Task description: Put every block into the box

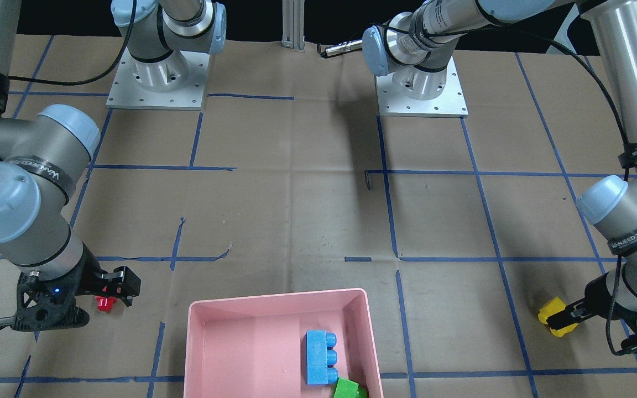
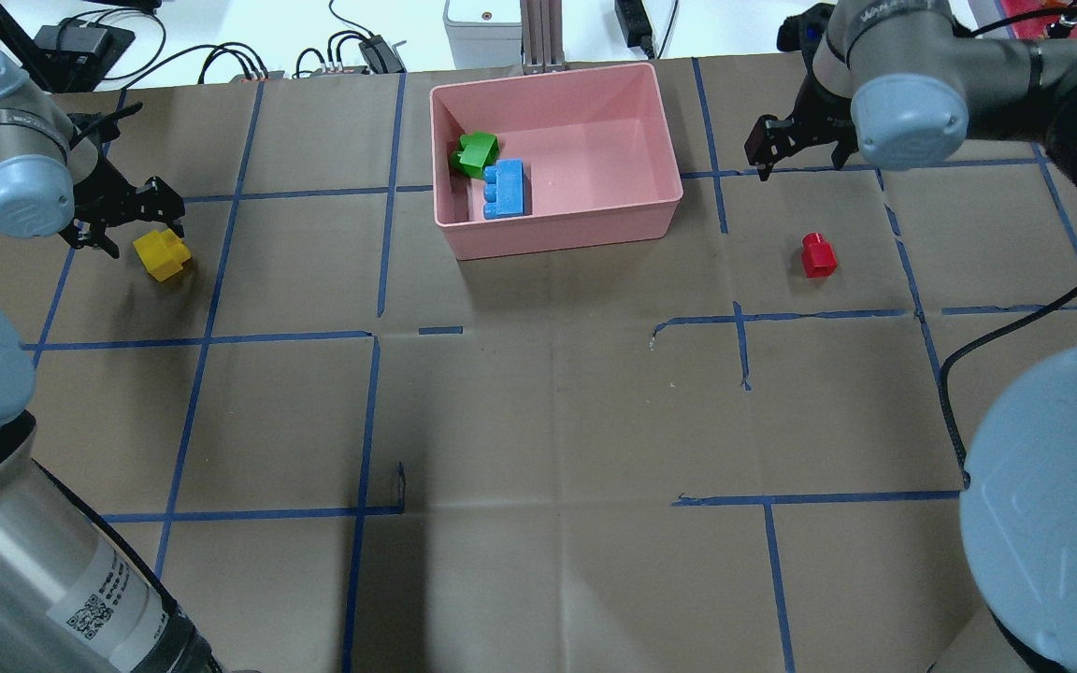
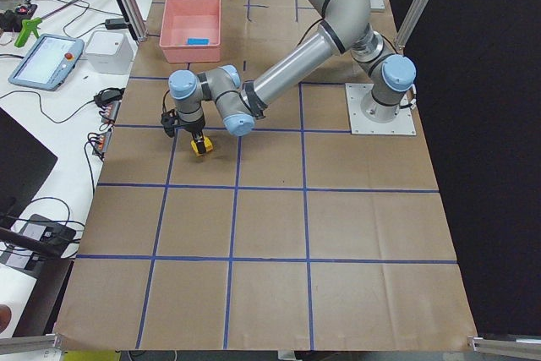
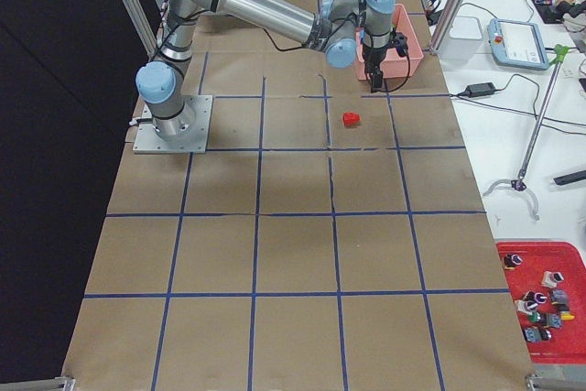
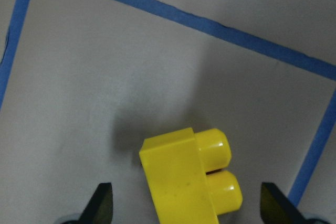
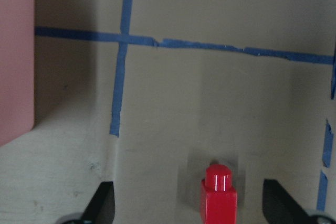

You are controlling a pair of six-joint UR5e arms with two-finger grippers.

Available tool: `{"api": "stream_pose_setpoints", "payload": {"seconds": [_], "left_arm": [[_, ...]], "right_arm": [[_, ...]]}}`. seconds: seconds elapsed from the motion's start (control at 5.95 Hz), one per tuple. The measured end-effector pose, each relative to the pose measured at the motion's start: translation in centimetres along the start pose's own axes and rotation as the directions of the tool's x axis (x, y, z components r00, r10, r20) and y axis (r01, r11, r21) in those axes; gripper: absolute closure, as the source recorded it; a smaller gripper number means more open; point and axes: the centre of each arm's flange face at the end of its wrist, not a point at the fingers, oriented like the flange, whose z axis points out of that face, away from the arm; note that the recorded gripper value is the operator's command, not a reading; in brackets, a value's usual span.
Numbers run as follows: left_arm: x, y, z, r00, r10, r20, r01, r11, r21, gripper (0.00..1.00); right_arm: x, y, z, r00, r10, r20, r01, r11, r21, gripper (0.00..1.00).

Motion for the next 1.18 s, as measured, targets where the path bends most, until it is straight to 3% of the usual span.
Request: {"api": "stream_pose_setpoints", "payload": {"seconds": [0.17, 0.34, 0.84, 1.01, 1.18], "left_arm": [[-0.1, -0.3, 0.6, 1.000, -0.002, -0.001, 0.002, 1.000, 0.005, 0.10], [-0.1, -0.5, 1.0, 1.000, -0.003, -0.002, 0.003, 1.000, 0.011, 0.24], [-0.1, -0.6, 1.3, 1.000, -0.003, -0.003, 0.003, 1.000, 0.015, 0.40], [0.0, -0.6, 1.3, 1.000, -0.002, -0.005, 0.002, 1.000, 0.014, 0.52], [0.0, -0.5, 1.3, 1.000, -0.001, -0.005, 0.001, 1.000, 0.012, 0.66]], "right_arm": [[1.1, 2.3, 3.3, 1.000, 0.020, -0.005, -0.020, 1.000, 0.001, 0.00], [2.4, 3.8, 5.2, 0.999, 0.041, -0.007, -0.041, 0.999, -0.003, 0.00], [3.6, 5.2, 8.3, 0.999, 0.042, -0.006, -0.042, 0.998, -0.035, 0.02], [3.7, 5.1, 8.8, 0.999, 0.042, -0.007, -0.042, 0.999, -0.031, 0.12], [3.7, 4.9, 9.1, 0.999, 0.043, -0.007, -0.043, 0.999, -0.028, 0.42]]}}
